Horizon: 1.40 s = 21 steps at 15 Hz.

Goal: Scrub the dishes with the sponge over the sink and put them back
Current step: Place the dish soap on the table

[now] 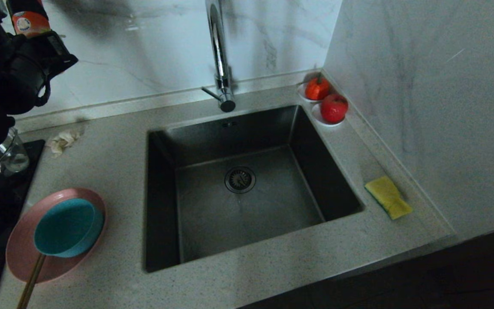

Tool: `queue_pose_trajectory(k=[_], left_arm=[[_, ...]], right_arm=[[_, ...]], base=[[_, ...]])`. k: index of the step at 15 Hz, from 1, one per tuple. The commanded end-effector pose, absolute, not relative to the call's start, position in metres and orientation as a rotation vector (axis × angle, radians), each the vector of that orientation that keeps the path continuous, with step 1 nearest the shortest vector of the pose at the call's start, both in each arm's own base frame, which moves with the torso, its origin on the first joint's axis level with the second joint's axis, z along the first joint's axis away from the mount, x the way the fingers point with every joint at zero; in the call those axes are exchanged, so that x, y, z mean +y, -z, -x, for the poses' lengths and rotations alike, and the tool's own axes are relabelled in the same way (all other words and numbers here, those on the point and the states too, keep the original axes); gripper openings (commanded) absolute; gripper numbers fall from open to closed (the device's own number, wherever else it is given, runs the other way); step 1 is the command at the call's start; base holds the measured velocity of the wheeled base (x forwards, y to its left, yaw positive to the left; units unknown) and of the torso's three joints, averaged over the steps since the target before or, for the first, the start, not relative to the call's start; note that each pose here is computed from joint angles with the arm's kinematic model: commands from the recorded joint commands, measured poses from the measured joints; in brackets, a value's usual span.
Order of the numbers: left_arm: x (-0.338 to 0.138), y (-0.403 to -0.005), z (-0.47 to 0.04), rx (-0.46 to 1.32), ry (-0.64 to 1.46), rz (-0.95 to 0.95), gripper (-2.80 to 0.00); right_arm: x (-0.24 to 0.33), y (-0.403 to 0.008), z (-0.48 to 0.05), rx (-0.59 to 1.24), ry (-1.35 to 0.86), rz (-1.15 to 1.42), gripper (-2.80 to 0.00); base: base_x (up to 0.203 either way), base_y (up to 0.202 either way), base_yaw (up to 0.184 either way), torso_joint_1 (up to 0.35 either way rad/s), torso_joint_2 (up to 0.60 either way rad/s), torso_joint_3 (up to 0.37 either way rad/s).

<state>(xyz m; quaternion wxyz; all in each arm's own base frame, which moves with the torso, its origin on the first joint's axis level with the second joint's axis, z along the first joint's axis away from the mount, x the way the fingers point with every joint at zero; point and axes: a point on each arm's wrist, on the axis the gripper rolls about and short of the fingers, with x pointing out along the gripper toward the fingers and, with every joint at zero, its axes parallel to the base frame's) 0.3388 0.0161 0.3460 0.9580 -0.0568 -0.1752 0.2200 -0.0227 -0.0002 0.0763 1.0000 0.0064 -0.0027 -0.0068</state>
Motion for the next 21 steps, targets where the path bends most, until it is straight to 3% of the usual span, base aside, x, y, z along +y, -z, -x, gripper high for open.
queue_pose_trajectory(k=[1,21], left_arm=[[0.027,-0.329,-0.357,-0.314,-0.464,0.102,-2.8],[0.042,-0.275,-0.433,-0.221,-0.457,0.081,-2.8]], right_arm=[[0.0,-0.076,0.023,-0.006,0.012,-0.012,-2.8],[0.0,-0.076,0.023,-0.006,0.014,-0.012,-2.8]], base=[[0.0,0.0,0.0,0.0,0.0,0.0],[0.0,0.0,0.0,0.0,0.0,0.0]])
